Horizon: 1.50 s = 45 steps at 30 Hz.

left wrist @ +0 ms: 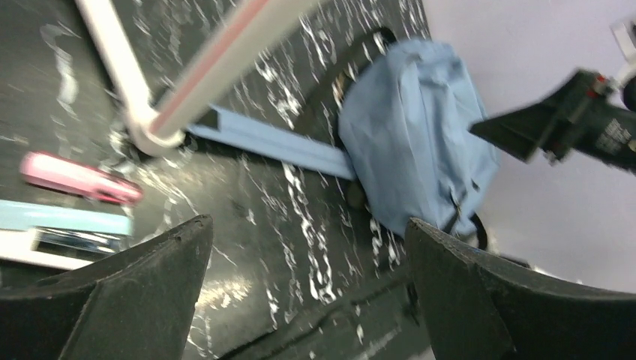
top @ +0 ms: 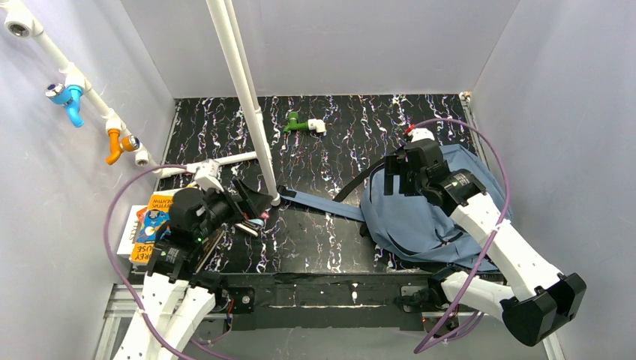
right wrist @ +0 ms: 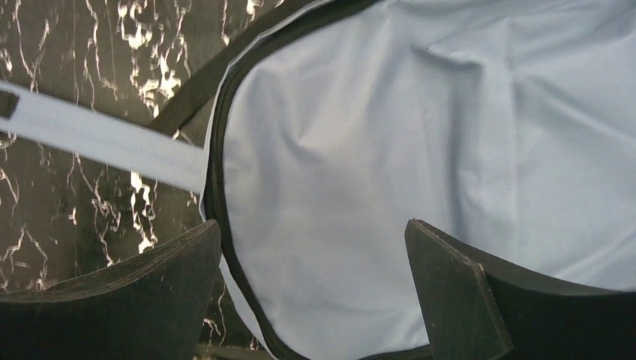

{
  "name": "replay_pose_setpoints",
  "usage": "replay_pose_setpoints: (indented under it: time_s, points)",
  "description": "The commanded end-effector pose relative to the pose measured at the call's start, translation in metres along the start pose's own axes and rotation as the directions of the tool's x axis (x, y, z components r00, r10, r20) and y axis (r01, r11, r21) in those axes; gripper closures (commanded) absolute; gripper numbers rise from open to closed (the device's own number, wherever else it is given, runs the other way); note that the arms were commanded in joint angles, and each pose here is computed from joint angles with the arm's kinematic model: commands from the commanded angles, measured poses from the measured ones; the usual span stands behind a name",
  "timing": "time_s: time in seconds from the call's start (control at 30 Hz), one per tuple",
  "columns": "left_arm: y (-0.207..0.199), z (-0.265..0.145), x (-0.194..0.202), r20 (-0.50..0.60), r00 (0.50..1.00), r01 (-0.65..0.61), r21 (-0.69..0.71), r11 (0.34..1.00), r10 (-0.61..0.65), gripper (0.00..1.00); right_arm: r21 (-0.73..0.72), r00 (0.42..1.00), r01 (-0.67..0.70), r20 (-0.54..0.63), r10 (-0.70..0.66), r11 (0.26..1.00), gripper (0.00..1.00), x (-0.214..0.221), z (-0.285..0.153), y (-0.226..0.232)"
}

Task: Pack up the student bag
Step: Move the student bag to the center of the board.

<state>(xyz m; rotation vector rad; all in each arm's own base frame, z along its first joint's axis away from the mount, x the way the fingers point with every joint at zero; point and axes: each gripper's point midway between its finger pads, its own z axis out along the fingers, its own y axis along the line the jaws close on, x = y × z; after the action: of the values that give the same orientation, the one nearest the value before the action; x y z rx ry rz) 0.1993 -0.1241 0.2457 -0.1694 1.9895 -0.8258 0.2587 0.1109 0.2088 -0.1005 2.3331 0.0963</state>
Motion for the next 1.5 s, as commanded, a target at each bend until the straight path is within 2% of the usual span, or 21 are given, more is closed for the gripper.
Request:
replay_pose_setpoints:
  time_s: [0.0, 0.17, 0.33, 0.47, 0.6, 0.73, 0.9, 1.0, 1.2, 1.37, 1.47]
  points:
    - [-0.038, 0.001, 0.040, -0.123, 0.992, 0.070, 0.239, 0.968, -0.041, 0.01, -0.152, 0.998, -0.059, -0.003, 0.059, 0.987, 0.00, 0.012, 0.003, 0.026]
    - [-0.053, 0.006, 0.076, -0.200, 0.979, 0.027, 0.288, 0.957, 0.032, 0.01, -0.151, 0.998, -0.062, -0.006, 0.062, 0.987, 0.00, 0.020, 0.009, 0.026]
    - [-0.078, 0.028, 0.116, -0.216, 0.957, -0.120, 0.317, 0.941, 0.195, 0.01, -0.059, 0.995, -0.100, -0.022, 0.099, 0.993, 0.00, 0.021, 0.011, 0.012]
    - [-0.115, 0.049, 0.151, -0.198, 0.910, -0.285, 0.338, 0.897, 0.364, 0.01, -0.007, 0.991, -0.116, -0.067, 0.115, 0.993, 0.00, 0.032, 0.009, 0.004]
    - [-0.146, 0.075, 0.184, -0.244, 0.860, -0.366, 0.318, 0.875, 0.449, 0.01, 0.009, 0.989, -0.130, -0.071, 0.130, 0.992, 0.00, 0.039, -0.001, -0.003]
    - [-0.158, 0.100, 0.202, -0.293, 0.838, -0.385, 0.279, 0.880, 0.459, 0.01, 0.031, 0.985, -0.172, -0.010, 0.173, 0.985, 0.00, 0.035, -0.019, -0.015]
    - [-0.143, 0.125, 0.220, -0.416, 0.792, -0.452, 0.092, 0.887, 0.447, 0.01, 0.035, 0.967, -0.241, 0.090, 0.237, 0.970, 0.00, 0.029, -0.041, -0.029]
    - [-0.138, 0.132, 0.232, -0.478, 0.771, -0.466, 0.029, 0.884, 0.422, 0.01, 0.034, 0.957, -0.260, 0.137, 0.254, 0.965, 0.00, 0.027, -0.050, -0.035]
    - [-0.133, 0.140, 0.244, -0.542, 0.749, -0.457, -0.003, 0.890, 0.382, 0.01, 0.040, 0.953, -0.266, 0.161, 0.257, 0.963, 0.00, 0.024, -0.057, -0.040]
    - [-0.130, 0.149, 0.251, -0.604, 0.737, -0.397, -0.024, 0.918, 0.303, 0.01, 0.048, 0.957, -0.262, 0.141, 0.253, 0.964, 0.00, 0.029, -0.058, -0.041]
    - [-0.139, 0.150, 0.251, -0.618, 0.724, -0.378, 0.016, 0.926, 0.306, 0.01, 0.045, 0.955, -0.271, 0.139, 0.263, 0.961, 0.00, 0.033, -0.061, -0.042]
